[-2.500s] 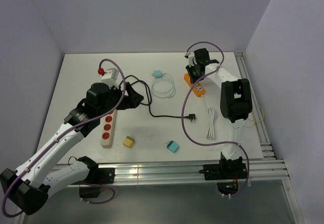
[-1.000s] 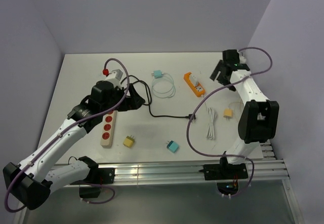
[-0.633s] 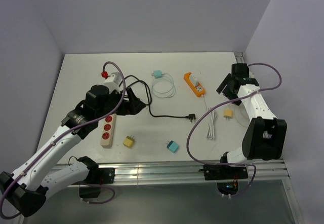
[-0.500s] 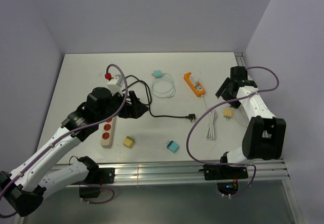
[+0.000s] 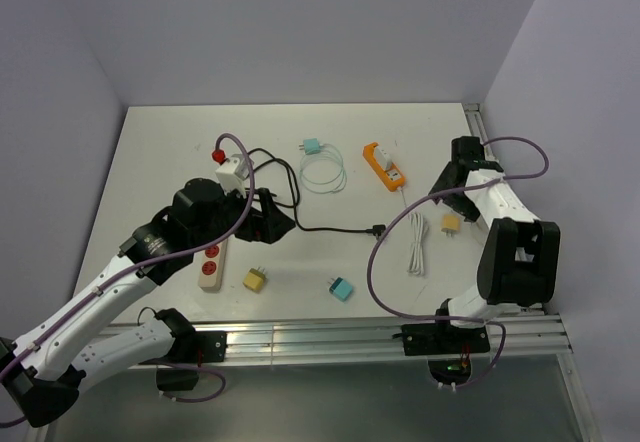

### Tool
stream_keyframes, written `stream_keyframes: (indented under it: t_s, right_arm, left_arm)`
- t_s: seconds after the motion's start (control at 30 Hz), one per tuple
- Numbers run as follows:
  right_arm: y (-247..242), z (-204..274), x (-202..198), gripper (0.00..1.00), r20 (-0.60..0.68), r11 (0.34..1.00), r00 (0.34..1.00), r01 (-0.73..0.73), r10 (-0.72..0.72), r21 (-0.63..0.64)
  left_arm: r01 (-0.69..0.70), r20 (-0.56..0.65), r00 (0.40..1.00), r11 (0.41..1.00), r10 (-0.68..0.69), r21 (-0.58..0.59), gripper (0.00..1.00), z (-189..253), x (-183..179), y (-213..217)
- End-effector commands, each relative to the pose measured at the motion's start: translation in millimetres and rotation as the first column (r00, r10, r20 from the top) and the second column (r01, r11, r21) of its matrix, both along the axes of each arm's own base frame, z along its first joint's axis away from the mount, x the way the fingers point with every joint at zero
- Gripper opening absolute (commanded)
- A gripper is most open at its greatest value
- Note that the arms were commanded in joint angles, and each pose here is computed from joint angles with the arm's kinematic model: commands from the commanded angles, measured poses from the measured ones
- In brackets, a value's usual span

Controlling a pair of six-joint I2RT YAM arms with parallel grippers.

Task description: Insert the plug

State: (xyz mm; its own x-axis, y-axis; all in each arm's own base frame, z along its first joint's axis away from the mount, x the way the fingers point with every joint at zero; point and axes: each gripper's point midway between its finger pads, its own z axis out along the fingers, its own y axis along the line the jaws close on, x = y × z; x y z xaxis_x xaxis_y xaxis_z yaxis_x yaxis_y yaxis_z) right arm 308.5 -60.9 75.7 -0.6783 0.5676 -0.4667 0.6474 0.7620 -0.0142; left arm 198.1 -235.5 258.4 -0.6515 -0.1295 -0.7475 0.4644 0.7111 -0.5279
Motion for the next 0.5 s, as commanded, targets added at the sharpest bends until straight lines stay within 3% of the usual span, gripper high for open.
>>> stream_keyframes:
  t_s: [0.0, 0.47]
  right_arm:
    - [-19, -7, 0, 0.89, -0.024, 0.998, 0.999, 0.025, -0.027, -0.062]
    - [-23, -42, 4, 0.81, -0.107, 1.0, 0.994, -0.022, 0.022, 0.001]
  left_arm:
    - [0.005, 0.055, 0.999, 1.0, -0.004, -0.015, 0.94, 19, 0, 1]
    - [-0.025, 0.05, 0.998, 1.0, 0.025, -0.005, 0.94, 18, 8, 1]
